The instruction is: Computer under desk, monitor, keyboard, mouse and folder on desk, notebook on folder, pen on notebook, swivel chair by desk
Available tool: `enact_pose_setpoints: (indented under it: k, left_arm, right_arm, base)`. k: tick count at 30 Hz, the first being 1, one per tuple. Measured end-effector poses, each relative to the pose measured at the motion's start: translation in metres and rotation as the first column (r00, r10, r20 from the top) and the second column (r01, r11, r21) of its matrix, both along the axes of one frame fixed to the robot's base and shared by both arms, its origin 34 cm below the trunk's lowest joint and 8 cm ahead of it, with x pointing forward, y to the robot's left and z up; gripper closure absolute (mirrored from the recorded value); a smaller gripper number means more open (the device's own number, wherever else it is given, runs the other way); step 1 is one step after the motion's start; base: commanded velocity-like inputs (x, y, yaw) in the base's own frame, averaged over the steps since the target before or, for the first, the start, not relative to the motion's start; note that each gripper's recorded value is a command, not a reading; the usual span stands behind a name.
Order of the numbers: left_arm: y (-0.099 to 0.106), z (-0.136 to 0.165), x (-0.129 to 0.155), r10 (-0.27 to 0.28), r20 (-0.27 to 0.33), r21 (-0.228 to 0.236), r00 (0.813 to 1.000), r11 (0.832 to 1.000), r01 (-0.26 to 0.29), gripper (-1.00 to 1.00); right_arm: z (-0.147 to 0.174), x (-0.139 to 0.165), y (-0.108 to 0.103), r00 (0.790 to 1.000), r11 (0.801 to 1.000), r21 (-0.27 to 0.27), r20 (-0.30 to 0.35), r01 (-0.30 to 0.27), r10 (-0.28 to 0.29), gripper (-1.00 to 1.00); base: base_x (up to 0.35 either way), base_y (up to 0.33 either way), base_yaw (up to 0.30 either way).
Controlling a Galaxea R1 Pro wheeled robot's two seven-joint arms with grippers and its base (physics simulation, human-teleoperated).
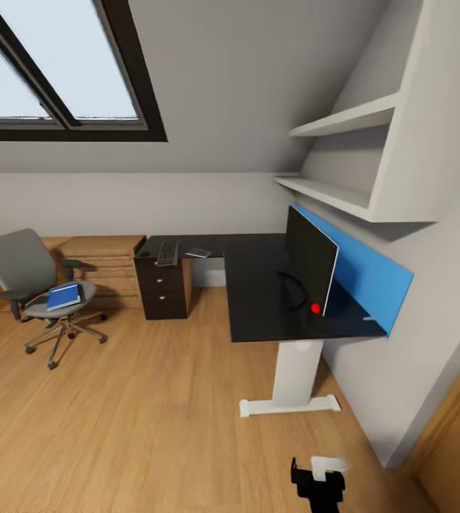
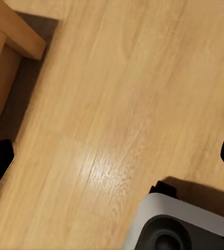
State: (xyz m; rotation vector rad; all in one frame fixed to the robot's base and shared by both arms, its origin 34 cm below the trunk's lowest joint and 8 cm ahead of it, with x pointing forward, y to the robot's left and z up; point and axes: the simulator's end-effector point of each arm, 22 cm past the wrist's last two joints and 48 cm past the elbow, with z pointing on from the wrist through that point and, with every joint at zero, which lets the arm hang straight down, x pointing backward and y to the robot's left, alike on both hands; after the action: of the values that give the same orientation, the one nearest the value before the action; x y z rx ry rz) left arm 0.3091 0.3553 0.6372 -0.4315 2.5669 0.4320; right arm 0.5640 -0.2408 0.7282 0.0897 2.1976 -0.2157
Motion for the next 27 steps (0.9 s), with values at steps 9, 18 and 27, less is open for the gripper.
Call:
enact_pose_setpoints:
  k: [9,18,27]
  left_arm:
    - [-0.006,-0.002,-0.002,-0.009,-0.007,-0.006,1.000,1.000,0.009,-1.00]
    - [-0.007,-0.002,-0.002,-0.011,-0.006,-0.006,1.000,1.000,0.011,-1.00]
    - [-0.007,-0.001,-0.002,-0.011,-0.005,-0.006,1.000,1.000,0.011,-1.00]
  right_arm:
    - [-0.005,-0.011,0.025,1.000,0.999,0.032,-0.010,-0.014,0.015,-1.00]
    - [-0.007,-0.013,0.027,1.000,0.999,0.034,-0.014,-0.016,0.016,-1.00]
    - [-0.009,-0.018,0.034,1.000,0.999,0.040,-0.019,-0.024,0.024,-1.00]
  base:
    - [0.035,0.305,0.064]
    - [0.252,0.242,0.237]
    - [0.303,0.161,0.271]
